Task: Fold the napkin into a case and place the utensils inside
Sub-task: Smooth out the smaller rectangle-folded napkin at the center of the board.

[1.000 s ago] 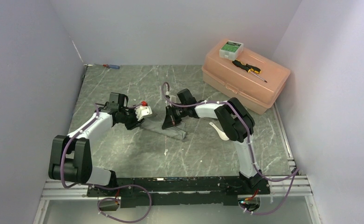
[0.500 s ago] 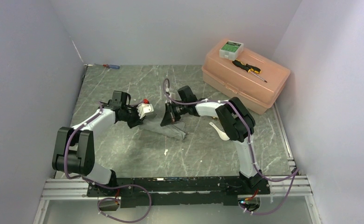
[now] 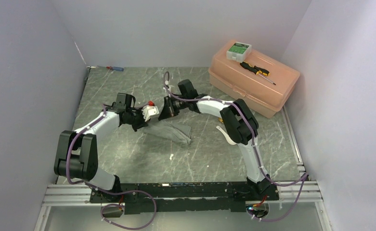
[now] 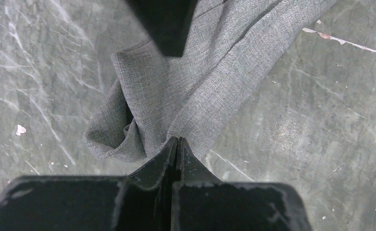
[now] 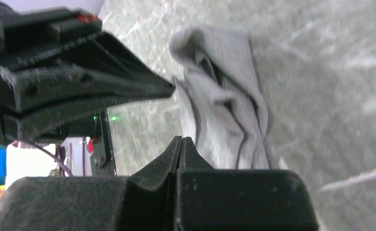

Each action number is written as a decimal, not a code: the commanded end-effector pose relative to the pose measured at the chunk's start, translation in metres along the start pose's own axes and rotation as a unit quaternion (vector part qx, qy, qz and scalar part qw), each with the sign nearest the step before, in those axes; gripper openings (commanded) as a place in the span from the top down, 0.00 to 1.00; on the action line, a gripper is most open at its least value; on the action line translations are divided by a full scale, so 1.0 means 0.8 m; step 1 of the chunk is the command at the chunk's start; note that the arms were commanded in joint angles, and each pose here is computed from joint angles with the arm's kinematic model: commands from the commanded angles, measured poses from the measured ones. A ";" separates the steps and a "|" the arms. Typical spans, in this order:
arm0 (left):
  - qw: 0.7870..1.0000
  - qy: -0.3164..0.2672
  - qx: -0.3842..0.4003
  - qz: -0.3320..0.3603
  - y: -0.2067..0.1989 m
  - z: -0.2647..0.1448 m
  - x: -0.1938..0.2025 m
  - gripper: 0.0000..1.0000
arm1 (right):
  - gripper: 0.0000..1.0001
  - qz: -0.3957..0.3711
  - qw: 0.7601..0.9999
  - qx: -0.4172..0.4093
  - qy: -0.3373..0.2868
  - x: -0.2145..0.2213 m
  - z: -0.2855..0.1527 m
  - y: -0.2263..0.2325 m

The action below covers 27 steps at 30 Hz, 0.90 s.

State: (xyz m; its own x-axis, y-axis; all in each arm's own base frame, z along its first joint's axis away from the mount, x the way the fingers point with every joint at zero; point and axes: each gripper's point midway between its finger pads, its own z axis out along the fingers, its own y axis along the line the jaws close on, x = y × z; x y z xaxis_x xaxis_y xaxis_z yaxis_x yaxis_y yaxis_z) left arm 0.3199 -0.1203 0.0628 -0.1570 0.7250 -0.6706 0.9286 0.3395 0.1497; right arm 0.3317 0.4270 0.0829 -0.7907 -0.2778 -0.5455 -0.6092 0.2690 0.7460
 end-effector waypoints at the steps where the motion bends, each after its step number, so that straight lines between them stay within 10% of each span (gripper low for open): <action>1: 1.000 -0.023 -0.011 0.000 0.009 -0.009 -0.025 0.97 | 1.00 -0.033 0.999 0.005 -0.010 -0.025 0.025 0.001; 20: 0.999 -0.041 0.027 0.021 -0.009 -0.021 -0.049 0.97 | 1.00 -0.020 0.999 0.031 0.017 0.000 0.057 -0.038; 27: 0.995 0.018 0.076 0.063 -0.031 -0.027 -0.012 0.64 | 1.00 -0.020 0.999 0.020 0.018 0.003 0.056 -0.033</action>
State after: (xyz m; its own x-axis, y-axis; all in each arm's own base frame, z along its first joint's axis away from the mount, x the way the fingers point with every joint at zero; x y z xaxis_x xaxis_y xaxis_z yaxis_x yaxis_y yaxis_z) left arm 0.3060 -0.1290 0.0881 -0.0817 0.7408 -0.6668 0.9599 0.2384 0.1472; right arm 0.3390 0.4523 0.0323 -0.7952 -0.3284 -0.5097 -0.6026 0.3346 0.7245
